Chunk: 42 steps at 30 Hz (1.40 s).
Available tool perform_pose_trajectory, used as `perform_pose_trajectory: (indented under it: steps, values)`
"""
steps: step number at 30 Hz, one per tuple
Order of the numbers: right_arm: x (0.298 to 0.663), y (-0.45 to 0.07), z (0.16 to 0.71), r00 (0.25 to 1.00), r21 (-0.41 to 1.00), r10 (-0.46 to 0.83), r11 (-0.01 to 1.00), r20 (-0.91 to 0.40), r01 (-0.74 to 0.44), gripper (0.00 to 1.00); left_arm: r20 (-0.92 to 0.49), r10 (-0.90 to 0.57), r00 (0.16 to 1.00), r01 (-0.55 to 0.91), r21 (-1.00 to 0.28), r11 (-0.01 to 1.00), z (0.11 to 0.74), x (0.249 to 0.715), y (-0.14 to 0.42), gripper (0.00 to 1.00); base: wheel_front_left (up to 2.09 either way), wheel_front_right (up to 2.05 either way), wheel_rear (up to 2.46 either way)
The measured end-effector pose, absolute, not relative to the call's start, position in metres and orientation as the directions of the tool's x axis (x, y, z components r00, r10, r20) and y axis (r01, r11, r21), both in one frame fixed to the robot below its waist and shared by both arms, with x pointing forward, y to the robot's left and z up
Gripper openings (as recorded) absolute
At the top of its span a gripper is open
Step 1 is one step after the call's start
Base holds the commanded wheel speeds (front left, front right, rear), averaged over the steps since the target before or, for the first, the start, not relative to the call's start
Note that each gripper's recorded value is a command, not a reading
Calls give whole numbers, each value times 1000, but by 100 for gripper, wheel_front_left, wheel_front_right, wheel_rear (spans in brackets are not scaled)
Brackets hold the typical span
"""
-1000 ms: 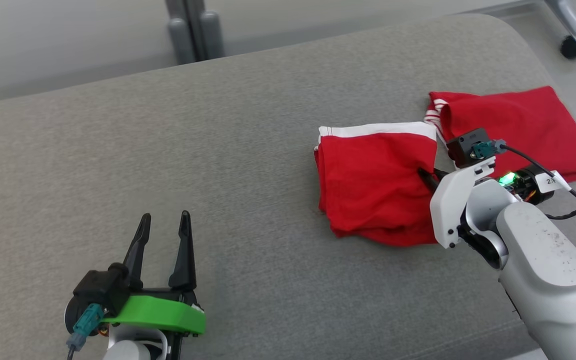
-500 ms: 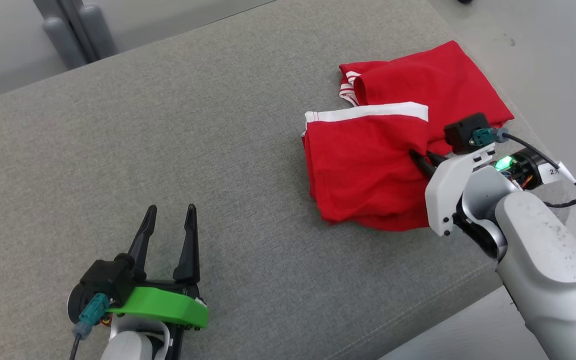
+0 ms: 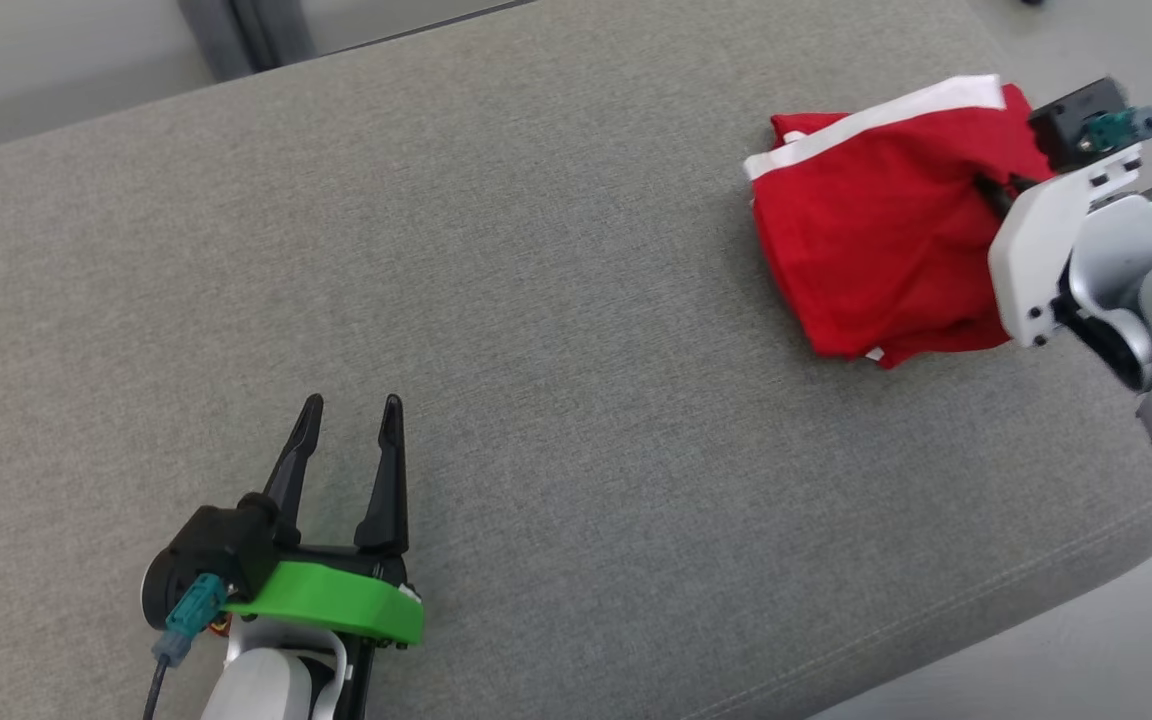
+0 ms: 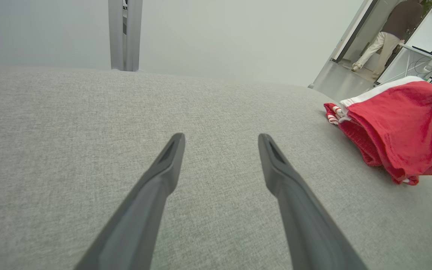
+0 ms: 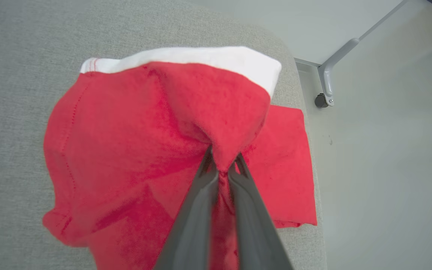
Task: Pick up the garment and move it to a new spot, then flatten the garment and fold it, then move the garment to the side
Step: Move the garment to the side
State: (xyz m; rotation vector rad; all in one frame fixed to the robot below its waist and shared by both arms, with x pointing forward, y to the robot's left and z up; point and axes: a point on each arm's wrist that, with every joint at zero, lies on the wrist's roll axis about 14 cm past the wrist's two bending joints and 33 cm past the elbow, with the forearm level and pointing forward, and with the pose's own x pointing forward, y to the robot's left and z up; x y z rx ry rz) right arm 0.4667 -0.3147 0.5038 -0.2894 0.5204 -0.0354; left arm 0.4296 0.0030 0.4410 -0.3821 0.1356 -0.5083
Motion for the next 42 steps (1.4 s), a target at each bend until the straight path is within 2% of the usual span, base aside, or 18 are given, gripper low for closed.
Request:
perform_pose_trajectory:
  steps: [6, 11, 12, 16, 17, 18, 19, 27, 34, 42]
  values:
    - [486, -354, 506, 849, -329, -192, 944, -491, 23, 0, -53, -467, 883, 414, -381, 826, 433, 432, 18, 100, 0, 0, 0]
    - [497, -362, 485, 832, -314, -208, 948, -514, 43, 0, -82, -443, 893, 382, -382, 841, 422, 433, 28, 100, 0, 0, 0]
    - [498, -364, 479, 825, -310, -214, 949, -522, 50, 5, -88, -438, 895, 376, -383, 844, 420, 434, 30, 100, 0, 0, 0]
    - [499, -365, 454, 796, -297, -227, 953, -561, 62, 11, -107, -421, 901, 353, -383, 853, 412, 435, 38, 100, 0, 0, 0]
    - [499, -365, 450, 793, -297, -229, 953, -564, 64, 18, -111, -418, 902, 349, -383, 855, 410, 435, 39, 100, 0, 0, 0]
    - [499, -366, 446, 791, -298, -233, 952, -566, 67, 42, -116, -414, 903, 344, -383, 857, 408, 436, 41, 100, 0, 0, 0]
    - [498, -368, 443, 790, -300, -238, 951, -565, 72, 100, -120, -412, 903, 341, -383, 859, 407, 436, 42, 100, 0, 0, 0]
    - [501, -370, 455, 829, -316, -250, 944, -500, 94, 100, -119, -436, 892, 364, -382, 849, 407, 435, 33, 100, 0, 0, 0]
    - [508, -356, 489, 901, -324, -209, 943, -381, 81, 100, -94, -453, 887, 388, -381, 839, 420, 432, 26, 100, 0, 0, 0]
    - [515, -320, 559, 989, -292, -101, 954, -109, 66, 100, -26, -423, 906, 385, -367, 847, 452, 436, 35, 100, 0, 0, 0]
